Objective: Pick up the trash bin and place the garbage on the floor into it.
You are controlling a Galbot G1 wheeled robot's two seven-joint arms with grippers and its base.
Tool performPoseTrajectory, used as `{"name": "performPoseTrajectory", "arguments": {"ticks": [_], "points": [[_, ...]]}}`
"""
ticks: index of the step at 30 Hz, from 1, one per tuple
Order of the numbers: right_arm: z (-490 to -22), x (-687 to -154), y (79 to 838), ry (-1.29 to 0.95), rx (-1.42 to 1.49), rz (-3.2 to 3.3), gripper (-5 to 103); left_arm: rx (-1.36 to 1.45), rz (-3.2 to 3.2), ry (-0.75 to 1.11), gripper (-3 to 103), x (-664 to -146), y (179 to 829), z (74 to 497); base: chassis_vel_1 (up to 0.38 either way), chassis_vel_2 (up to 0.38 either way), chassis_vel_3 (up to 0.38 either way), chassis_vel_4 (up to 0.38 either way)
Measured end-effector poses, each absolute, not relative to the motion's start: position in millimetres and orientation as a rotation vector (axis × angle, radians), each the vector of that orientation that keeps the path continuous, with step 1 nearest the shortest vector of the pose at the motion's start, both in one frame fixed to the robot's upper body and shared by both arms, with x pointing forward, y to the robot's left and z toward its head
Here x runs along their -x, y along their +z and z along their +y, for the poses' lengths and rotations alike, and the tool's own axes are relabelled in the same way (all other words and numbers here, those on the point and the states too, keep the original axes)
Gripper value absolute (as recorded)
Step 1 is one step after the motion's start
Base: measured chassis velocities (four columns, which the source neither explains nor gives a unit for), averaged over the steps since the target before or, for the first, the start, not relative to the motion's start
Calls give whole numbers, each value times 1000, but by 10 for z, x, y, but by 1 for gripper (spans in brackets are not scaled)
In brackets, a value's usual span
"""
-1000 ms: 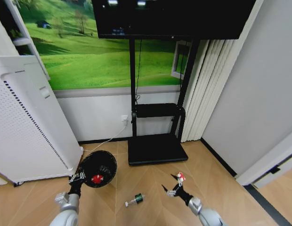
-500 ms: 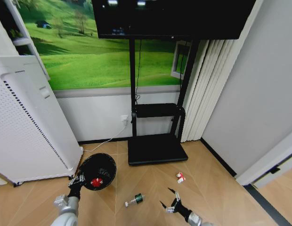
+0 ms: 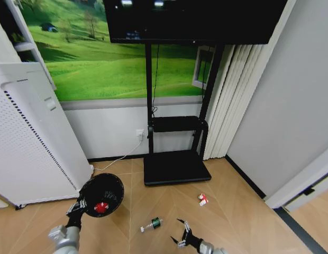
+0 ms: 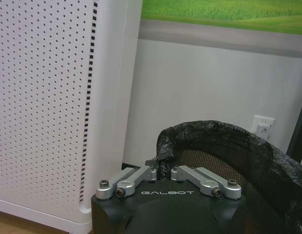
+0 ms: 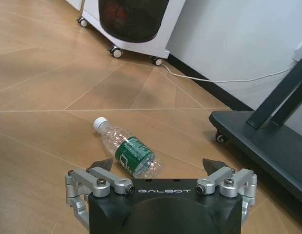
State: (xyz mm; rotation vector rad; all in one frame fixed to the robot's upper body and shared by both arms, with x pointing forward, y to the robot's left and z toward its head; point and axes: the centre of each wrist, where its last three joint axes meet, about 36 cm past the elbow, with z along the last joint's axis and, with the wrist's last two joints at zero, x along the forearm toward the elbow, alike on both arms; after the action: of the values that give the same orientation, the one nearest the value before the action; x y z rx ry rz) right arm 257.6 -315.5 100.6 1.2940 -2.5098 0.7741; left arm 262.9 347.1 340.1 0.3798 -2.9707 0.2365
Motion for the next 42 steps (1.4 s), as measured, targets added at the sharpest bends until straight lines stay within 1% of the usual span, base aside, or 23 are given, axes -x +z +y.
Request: {"name": "performPoseTrajectory", "arguments": {"ticks": [7, 11, 18, 22, 28, 42], "points": [[-3026, -2711, 912, 860, -1344, -2464, 100, -398, -2973, 240, 7, -2593, 3410, 3487, 0, 0, 0, 0], [-2865, -2954, 800, 894, -1378, -2432, 100, -410, -2972, 249, 7, -2584, 3401, 3466, 0, 0, 0, 0], [-2671, -3111, 672, 891, -1413, -2386, 100, -443, -2958, 244, 7, -2497, 3381, 3453, 0, 0, 0, 0], [-2639, -3129, 652, 889, -1419, -2378, 100, -449, -2955, 241, 7, -2476, 3376, 3456, 0, 0, 0, 0], [-2342, -3244, 479, 909, -1466, -2294, 100, -504, -2939, 216, 7, -2302, 3379, 3544, 0, 0, 0, 0], [-2056, -3456, 504, 929, -1470, -2299, 100, -522, -2937, 216, 7, -2242, 3406, 3586, 0, 0, 0, 0]]}}
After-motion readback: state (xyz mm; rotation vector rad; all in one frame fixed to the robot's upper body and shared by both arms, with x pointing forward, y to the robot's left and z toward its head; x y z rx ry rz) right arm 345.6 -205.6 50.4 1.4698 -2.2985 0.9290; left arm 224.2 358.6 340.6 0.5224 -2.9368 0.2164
